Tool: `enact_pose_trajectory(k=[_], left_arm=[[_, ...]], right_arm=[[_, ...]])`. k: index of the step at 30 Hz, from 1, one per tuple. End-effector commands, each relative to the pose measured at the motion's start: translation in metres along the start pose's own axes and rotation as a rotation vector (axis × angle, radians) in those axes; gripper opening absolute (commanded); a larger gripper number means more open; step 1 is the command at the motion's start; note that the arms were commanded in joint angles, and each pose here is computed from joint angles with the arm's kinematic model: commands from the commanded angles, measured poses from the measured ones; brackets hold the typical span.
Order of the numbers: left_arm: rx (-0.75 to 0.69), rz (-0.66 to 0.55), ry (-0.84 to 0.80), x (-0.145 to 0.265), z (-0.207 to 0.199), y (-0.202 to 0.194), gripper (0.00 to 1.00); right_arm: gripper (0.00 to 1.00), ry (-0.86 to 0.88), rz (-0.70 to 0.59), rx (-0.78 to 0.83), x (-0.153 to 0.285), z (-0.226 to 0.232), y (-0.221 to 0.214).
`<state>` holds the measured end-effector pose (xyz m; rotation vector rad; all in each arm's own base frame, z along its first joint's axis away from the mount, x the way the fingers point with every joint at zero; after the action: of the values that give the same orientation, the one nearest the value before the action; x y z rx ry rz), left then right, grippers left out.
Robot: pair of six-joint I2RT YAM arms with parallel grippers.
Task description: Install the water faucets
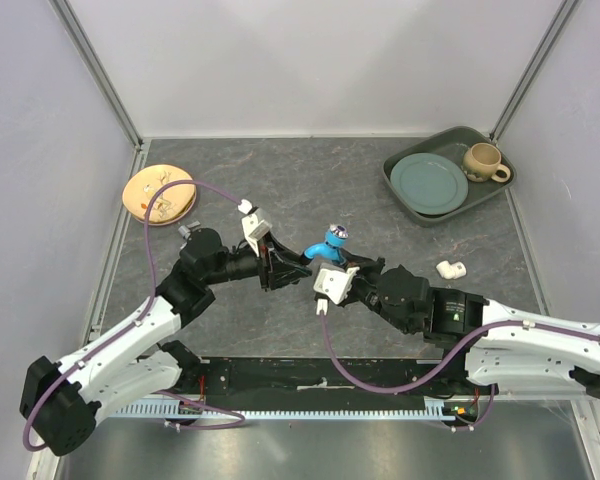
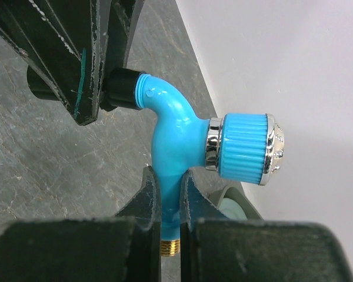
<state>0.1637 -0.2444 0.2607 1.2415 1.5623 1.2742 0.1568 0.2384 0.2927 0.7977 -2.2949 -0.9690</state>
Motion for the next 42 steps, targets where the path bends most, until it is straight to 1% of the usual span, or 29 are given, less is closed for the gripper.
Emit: enact_pose_trajectory(k=[1, 5, 6, 9, 16, 22, 25, 29, 36, 39, 42], left_arm=[[-0.204, -0.156, 0.105, 0.0, 0.006, 0.048, 0.02], [-0.235, -0.119, 0.124, -0.002, 0.004, 0.044, 0.02], [-0.261, -0.121, 0.135, -0.001, 0.003, 0.046, 0.02], [-0.282, -0.115, 0.18, 0.0, 0.005, 0.046, 0.02], [-0.271, -0.114, 0.278, -0.001, 0.009, 0.045, 0.02], [-0.271, -0.15, 0.403, 0.003, 0.008, 0.057, 0.02], [-0.294, -0.144, 0.458, 0.001, 0.006, 0.058, 0.02], [-0.375, -0.11, 0.526, -0.006, 0.0, 0.056, 0.02], [-0.413, -0.121, 0.68, -0.012, -0.001, 0.056, 0.02], [-0.428, -0.146, 0.731, -0.013, -0.004, 0.06, 0.02], [-0.428, -0.167, 0.743, -0.017, -0.006, 0.06, 0.02]], right_arm=[[0.0, 0.172, 0.013, 0.045, -0.001, 0.034, -0.001], [0.0, 0.184, 0.016, 0.047, -0.002, 0.036, 0.001], [0.0, 0.187, 0.022, 0.046, -0.003, 0.037, 0.0], [0.0, 0.188, 0.028, 0.043, -0.003, 0.038, 0.001], [0.0, 0.194, 0.047, 0.032, -0.007, 0.044, 0.002], [0.0, 0.185, 0.081, 0.016, -0.011, 0.052, 0.0], [0.0, 0.184, 0.097, 0.003, -0.013, 0.055, 0.002], [0.0, 0.177, 0.122, -0.011, -0.012, 0.055, 0.005], [0.0, 0.175, 0.153, -0.06, -0.014, 0.061, 0.007], [0.0, 0.17, 0.164, -0.088, -0.015, 0.064, 0.008], [0.0, 0.154, 0.172, -0.107, -0.016, 0.064, 0.008]])
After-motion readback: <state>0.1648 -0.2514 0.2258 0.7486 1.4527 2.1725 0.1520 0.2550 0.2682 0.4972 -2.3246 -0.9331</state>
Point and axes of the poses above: each gripper's point midway between its finger pads, its own x axis back along the fingers, its own z axis along the line the jaws close on, y = z × x, the point moved 4 cm from there along x, back along the fingers, and after that the axes turned 8 degrees about -x, right-handed, at the moved point
